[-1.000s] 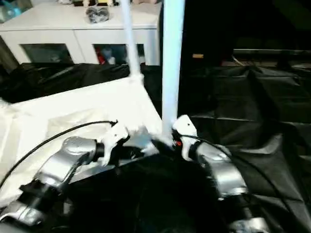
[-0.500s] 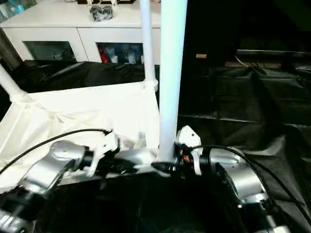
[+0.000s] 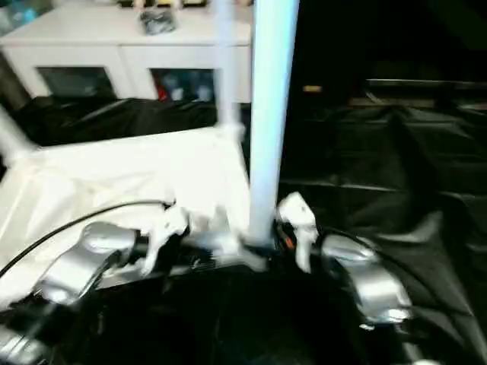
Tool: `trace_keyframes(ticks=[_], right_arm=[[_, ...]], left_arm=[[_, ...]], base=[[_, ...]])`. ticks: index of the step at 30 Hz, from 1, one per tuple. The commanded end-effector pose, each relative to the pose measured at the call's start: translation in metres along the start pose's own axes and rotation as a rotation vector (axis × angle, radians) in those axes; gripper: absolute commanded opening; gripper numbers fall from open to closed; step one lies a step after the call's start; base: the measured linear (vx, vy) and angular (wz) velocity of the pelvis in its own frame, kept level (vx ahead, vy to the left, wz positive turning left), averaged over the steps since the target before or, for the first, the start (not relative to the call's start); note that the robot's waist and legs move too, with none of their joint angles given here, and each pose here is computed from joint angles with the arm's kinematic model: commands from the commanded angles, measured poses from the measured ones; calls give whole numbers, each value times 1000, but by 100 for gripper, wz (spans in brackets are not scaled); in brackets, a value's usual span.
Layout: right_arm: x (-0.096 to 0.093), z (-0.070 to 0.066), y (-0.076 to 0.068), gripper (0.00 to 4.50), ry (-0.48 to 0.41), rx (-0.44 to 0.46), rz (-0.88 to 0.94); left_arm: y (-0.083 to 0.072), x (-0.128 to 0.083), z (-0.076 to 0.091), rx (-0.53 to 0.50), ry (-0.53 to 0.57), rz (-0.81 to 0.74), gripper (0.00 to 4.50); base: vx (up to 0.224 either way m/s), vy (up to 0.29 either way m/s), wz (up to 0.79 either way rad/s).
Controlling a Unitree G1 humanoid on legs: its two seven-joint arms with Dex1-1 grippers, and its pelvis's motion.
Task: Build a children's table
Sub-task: Rotate leg to tighten
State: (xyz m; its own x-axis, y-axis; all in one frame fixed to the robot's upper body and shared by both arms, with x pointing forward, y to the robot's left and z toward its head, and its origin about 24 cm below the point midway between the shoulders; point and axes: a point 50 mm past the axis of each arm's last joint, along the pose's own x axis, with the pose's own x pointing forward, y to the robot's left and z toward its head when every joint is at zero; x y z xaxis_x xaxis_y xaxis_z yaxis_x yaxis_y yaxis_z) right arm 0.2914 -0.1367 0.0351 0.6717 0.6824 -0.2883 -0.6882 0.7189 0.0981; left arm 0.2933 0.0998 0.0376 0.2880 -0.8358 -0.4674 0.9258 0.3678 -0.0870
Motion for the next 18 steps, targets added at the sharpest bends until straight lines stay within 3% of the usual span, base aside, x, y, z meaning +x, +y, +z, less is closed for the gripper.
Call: trace_keyframes(ticks=[1,4,6,9,11,18], right_arm=[[21,-22,24,266,103,37,16],[33,-25,23,266,124,94,-98],[40,-24,27,266,116,79,-97],[42,-18,28,336,75,117,-72],[42,-17,28,342,68,119,-67],[24,-6,29,342,35,-12,155]], left_arm=[[1,15,25,20,-80,61,0],[3,25,33,-4,-101,119,0],[2,31,37,-15,-108,143,0],[0,34,38,-12,-111,134,0],[-1,34,37,-11,-113,128,0],[-8,19,27,34,-113,4,0]], base=[[0,0,0],[0,0,0],[0,0,0],[0,0,0],[0,0,0],[0,0,0]])
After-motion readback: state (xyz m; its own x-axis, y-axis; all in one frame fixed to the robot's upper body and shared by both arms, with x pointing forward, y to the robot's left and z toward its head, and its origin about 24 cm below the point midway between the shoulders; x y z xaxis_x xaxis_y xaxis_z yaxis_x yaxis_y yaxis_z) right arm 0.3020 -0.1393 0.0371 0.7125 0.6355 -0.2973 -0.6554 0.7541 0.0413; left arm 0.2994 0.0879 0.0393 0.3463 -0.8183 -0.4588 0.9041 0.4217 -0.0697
